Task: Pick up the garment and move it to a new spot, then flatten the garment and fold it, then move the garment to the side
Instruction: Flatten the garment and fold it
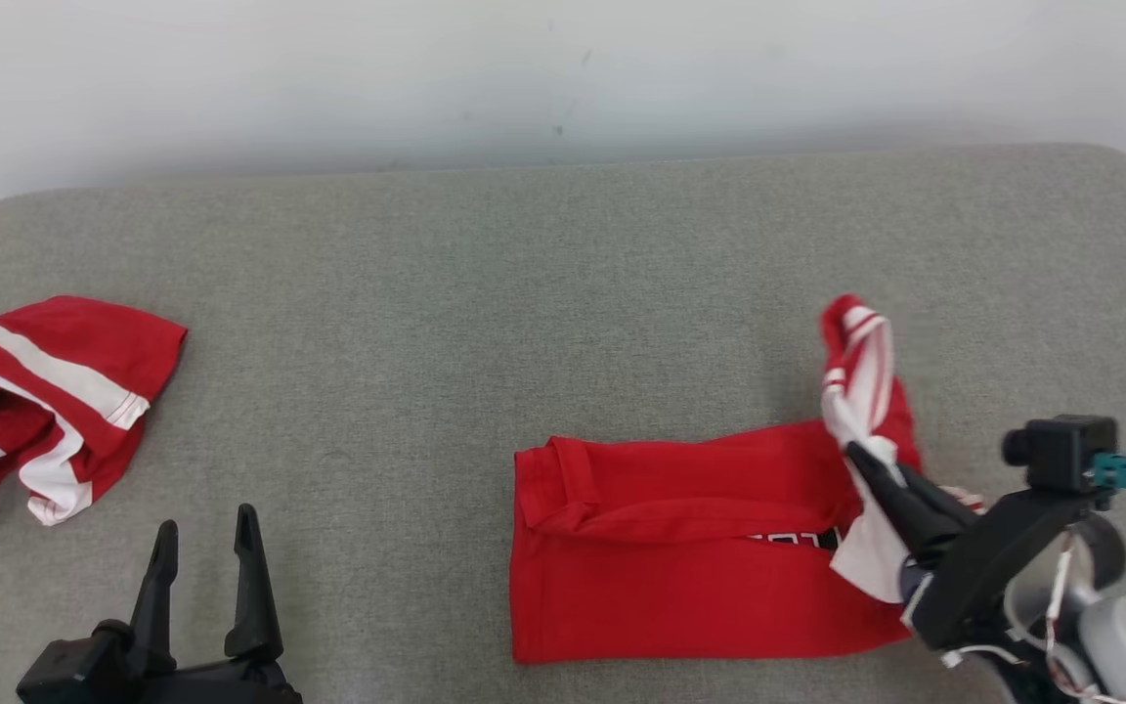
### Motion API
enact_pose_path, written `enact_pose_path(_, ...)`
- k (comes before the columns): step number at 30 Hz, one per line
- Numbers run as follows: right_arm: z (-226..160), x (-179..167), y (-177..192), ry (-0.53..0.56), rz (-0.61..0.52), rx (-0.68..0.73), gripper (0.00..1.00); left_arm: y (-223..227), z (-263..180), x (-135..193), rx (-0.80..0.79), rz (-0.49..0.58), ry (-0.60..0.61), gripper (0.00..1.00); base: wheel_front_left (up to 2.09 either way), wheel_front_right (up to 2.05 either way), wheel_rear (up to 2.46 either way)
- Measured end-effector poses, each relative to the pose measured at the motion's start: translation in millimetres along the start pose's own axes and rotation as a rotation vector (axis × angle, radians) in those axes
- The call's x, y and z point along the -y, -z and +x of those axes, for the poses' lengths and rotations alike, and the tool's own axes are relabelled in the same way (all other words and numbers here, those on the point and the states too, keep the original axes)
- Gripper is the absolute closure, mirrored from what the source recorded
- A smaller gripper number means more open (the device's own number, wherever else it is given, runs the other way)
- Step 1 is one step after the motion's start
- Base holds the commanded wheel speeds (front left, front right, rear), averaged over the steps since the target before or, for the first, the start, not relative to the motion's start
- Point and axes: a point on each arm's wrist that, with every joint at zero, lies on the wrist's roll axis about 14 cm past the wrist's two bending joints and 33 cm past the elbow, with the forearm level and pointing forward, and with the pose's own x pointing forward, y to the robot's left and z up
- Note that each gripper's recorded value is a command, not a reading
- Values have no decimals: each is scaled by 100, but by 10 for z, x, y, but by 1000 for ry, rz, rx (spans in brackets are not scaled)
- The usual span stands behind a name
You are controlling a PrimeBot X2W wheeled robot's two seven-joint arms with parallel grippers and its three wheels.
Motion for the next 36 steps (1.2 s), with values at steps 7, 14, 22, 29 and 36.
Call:
enact_pose_path(7,187,-760,100,-185,50,-7,100,-8,-58,-100,-1,-2,-29,0,0,0,0)
enact_pose_path(14,346,-1287,363,-293,78,-61,100,-6,-82,-118,-4,-3,-37,0,0,0,0)
enact_pose_path(22,545,-1535,542,-320,126,-74,100,-9,-61,-141,-3,-7,-49,0,0,0,0)
enact_pose_path(29,633,-1609,463,-331,132,-15,0,22,-50,-162,-13,-7,-56,0,0,0,0)
enact_pose_path(36,584,-1328,-179,-281,111,235,0,20,-22,-108,-10,-11,-39,0,0,0,0)
